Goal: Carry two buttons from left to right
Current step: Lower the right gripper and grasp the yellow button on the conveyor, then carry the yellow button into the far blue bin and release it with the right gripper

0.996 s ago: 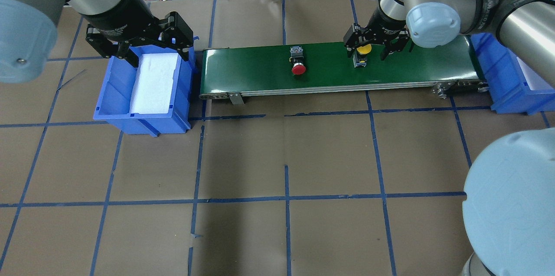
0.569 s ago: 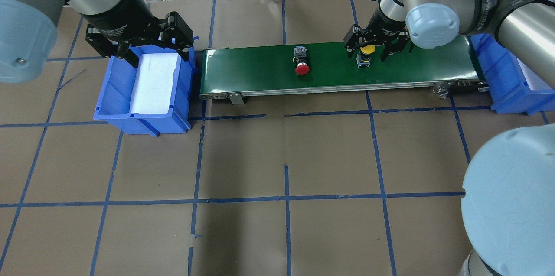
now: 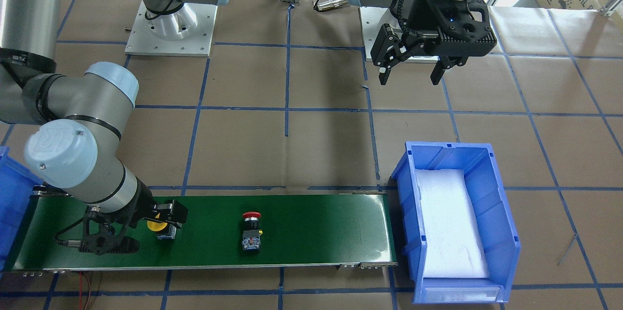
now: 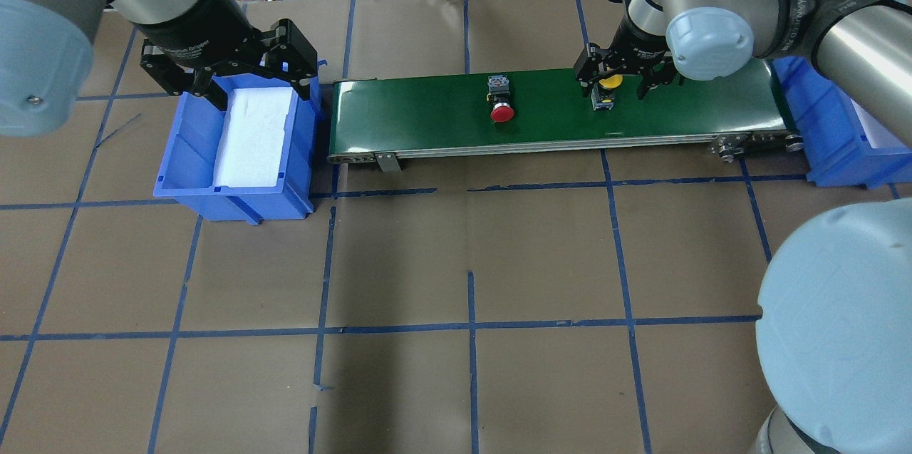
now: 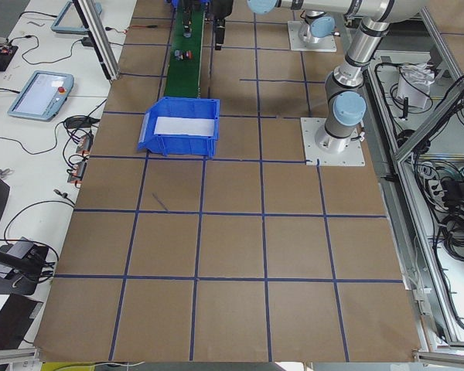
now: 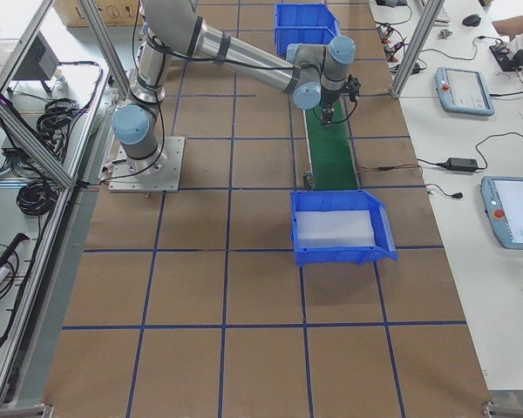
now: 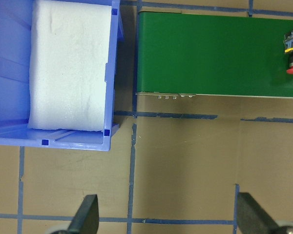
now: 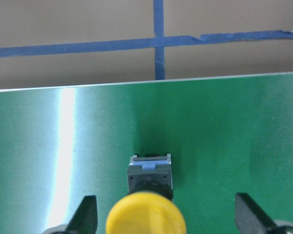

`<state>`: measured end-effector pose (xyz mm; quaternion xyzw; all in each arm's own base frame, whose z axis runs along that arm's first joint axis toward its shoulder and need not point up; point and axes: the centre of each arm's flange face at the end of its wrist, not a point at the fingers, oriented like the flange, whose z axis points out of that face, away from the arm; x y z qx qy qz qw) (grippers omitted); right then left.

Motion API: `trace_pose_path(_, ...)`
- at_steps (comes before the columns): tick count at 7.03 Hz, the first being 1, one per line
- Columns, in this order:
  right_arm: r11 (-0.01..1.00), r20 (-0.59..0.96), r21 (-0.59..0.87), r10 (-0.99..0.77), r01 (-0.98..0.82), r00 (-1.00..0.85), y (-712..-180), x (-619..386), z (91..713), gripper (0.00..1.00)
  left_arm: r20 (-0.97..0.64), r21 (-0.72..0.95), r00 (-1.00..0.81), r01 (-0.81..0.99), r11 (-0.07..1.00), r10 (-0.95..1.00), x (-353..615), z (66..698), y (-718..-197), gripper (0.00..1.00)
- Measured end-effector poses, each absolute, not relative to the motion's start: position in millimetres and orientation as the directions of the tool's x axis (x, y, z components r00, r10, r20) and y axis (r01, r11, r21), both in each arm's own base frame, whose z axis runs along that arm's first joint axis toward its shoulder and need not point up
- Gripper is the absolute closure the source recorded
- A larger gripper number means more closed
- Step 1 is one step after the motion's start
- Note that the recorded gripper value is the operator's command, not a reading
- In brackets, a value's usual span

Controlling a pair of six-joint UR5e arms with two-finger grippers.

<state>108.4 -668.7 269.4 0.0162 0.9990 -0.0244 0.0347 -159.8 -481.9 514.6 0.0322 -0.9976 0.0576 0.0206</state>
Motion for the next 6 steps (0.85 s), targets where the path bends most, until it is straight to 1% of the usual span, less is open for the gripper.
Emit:
trace_pose_path(1, 0.998, -0.069, -0.054, 0.038, 0.042, -0.997, -672.1, 108.1, 266.3, 0.42, 0.045, -0.113, -0.997, -0.066, 0.991, -0.062, -160.0, 514.5, -482.0, 0.0)
trace_pose_path(3, 0.997, -0.067, -0.05, 0.059, 0.062, -0.996, -676.0, 107.6, 264.2, 0.65, 0.046, -0.113, -0.997, -0.064, 0.992, -0.059, -161.1, 513.9, -481.6, 0.0)
trace_pose_path(4, 0.997, -0.064, -0.028, 0.067, 0.069, -0.996, -674.8, 107.3, 264.2, 0.74, 0.046, -0.112, -0.997, -0.064, 0.992, -0.059, -161.1, 513.4, -481.5, 0.0)
trace_pose_path(6, 0.997, -0.045, -0.016, 0.072, 0.073, -0.996, -679.3, 104.3, 282.7, 0.78, 0.046, -0.111, -0.997, -0.064, 0.992, -0.059, -161.4, 512.6, -481.4, 0.0)
